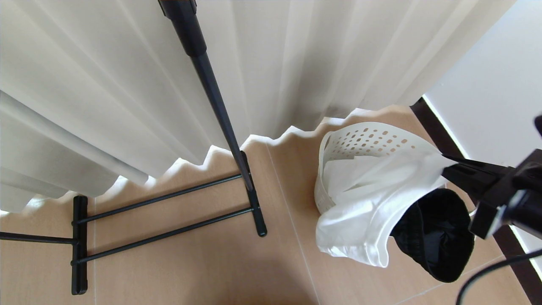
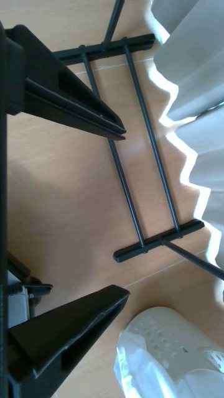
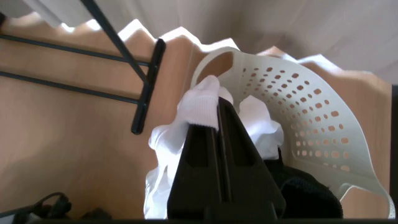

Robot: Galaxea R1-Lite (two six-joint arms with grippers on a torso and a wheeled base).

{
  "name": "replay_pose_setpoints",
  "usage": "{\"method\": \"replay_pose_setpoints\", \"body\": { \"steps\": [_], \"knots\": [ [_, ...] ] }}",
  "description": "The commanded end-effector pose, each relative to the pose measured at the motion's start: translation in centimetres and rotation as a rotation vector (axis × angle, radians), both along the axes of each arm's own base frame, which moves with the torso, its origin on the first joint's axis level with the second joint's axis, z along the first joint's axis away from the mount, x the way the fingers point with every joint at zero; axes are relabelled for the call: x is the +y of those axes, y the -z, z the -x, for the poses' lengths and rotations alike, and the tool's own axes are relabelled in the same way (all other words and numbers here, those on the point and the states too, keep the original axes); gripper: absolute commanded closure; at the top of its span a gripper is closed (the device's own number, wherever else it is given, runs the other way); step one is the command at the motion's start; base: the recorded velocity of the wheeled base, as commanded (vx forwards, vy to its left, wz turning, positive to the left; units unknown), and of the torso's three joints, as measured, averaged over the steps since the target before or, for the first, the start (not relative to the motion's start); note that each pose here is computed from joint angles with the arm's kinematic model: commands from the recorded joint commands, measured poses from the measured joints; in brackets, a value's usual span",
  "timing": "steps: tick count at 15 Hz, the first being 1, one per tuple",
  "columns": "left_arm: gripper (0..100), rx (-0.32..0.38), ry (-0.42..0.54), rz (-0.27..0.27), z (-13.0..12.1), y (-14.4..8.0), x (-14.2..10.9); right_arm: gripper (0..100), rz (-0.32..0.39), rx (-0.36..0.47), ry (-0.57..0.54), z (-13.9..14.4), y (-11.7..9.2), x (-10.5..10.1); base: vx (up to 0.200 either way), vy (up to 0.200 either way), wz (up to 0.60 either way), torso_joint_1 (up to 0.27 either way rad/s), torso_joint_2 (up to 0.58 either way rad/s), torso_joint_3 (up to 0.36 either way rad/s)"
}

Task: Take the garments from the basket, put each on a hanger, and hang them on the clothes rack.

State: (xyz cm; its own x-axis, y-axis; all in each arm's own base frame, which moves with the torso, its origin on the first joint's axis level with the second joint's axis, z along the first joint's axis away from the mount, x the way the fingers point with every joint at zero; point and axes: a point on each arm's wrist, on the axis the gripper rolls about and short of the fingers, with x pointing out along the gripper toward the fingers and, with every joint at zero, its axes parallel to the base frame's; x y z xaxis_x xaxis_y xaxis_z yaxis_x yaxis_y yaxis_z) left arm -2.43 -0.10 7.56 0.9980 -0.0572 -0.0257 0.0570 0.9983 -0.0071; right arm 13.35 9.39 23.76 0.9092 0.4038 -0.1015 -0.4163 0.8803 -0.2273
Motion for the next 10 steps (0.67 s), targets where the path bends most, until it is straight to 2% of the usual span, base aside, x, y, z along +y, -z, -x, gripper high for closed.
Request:
{"method": "replay_pose_setpoints", "body": {
  "steps": [1,10],
  "knots": [
    [0,0.0,0.001,0.0,-0.01,-0.01,0.0,100,-0.057,-0.091,-0.051,3.34,-1.0,-1.79,0.0,0.0,0.0,0.0,0.0,0.0],
    [0,0.0,0.006,-0.001,0.0,-0.04,-0.01,100,-0.053,-0.086,-0.051,3.34,-0.94,-1.79,0.0,0.0,0.0,0.0,0.0,0.0]
  ]
}}
